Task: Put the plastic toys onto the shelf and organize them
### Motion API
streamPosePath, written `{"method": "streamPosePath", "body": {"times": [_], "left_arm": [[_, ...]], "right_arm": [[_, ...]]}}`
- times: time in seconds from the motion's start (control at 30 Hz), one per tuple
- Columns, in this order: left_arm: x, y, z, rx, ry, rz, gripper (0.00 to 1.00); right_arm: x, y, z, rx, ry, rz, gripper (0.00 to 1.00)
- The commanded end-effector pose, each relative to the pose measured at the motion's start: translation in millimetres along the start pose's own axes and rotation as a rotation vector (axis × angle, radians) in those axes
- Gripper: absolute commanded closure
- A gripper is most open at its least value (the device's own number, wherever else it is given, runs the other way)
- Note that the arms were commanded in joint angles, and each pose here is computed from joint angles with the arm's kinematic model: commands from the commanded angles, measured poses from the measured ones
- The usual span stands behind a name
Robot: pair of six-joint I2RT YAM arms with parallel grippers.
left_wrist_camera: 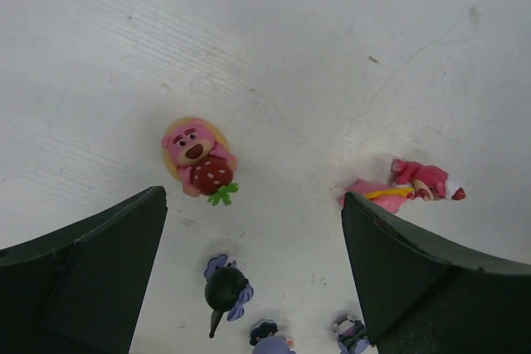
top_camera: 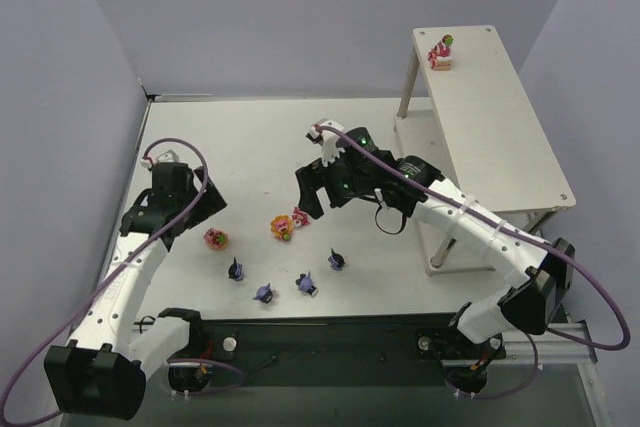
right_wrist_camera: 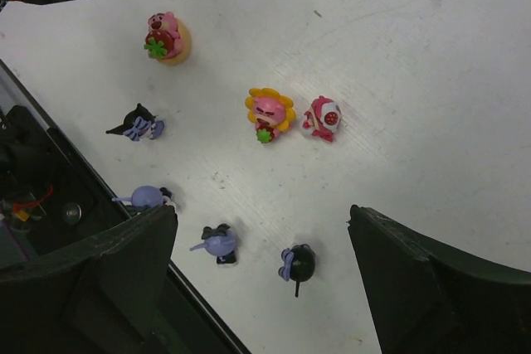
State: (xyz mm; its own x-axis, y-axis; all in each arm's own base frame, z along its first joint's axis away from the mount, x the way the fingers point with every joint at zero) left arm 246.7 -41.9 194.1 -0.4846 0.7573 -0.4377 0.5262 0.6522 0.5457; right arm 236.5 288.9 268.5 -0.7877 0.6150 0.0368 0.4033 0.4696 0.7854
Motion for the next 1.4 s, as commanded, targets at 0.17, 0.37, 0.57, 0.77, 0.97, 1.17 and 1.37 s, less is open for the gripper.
{"method": "streamPosePath", "body": {"times": [0.17, 0.37, 0.57, 0.77, 0.97, 1.17, 1.37], "left_arm": [[61.3, -6.9, 5.2, -0.011, 0.222, -0.258, 0.04], [69.8, 30.3, -15.4, -0.187, 0.345, -0.32, 0.04], [86.5, 50.0, -43.3, -0.33, 0.465, -0.354, 0.03], [83.5, 83.2, -74.3, -0.497, 0.492, -0.365, 0.03], [71.9, 88.0, -71.9, -0.475, 0.443, -0.357, 0.03], [66.9, 82.3, -64.6, -0.438, 0.418, -0.34, 0.03], [63.6, 78.6, -61.0, -0.415, 0.393, -0.32, 0.03]], "right_arm": [[48.3, 7.4, 67.6, 0.038, 0.194, -0.034, 0.12], [98.1, 16.3, 126.6, -0.017, 0.243, -0.133, 0.12], [116.2, 18.8, 179.0, -0.122, 0.268, -0.119, 0.12], [126.2, 18.7, 225.5, -0.153, 0.188, -0.179, 0.12], [134.5, 16.2, 250.5, -0.16, 0.16, -0.227, 0.13], [151.2, 9.8, 254.2, -0.153, 0.187, -0.251, 0.17], [157.8, -1.6, 268.2, -0.098, 0.159, -0.273, 0.32]]}}
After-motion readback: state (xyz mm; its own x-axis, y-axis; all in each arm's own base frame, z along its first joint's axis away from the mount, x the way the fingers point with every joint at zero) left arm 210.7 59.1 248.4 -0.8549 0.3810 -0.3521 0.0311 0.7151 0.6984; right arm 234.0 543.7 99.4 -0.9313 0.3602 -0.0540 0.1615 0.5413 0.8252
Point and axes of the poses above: each gripper's point midway between its finger pads, its own z axis out along the fingers, its own x axis along the line the jaws close on, y = z × x, the point moved 4 cm from there along -z, back along the fingers, and after that the axes turned 11 degrees about -z, right-handed, at the moved point
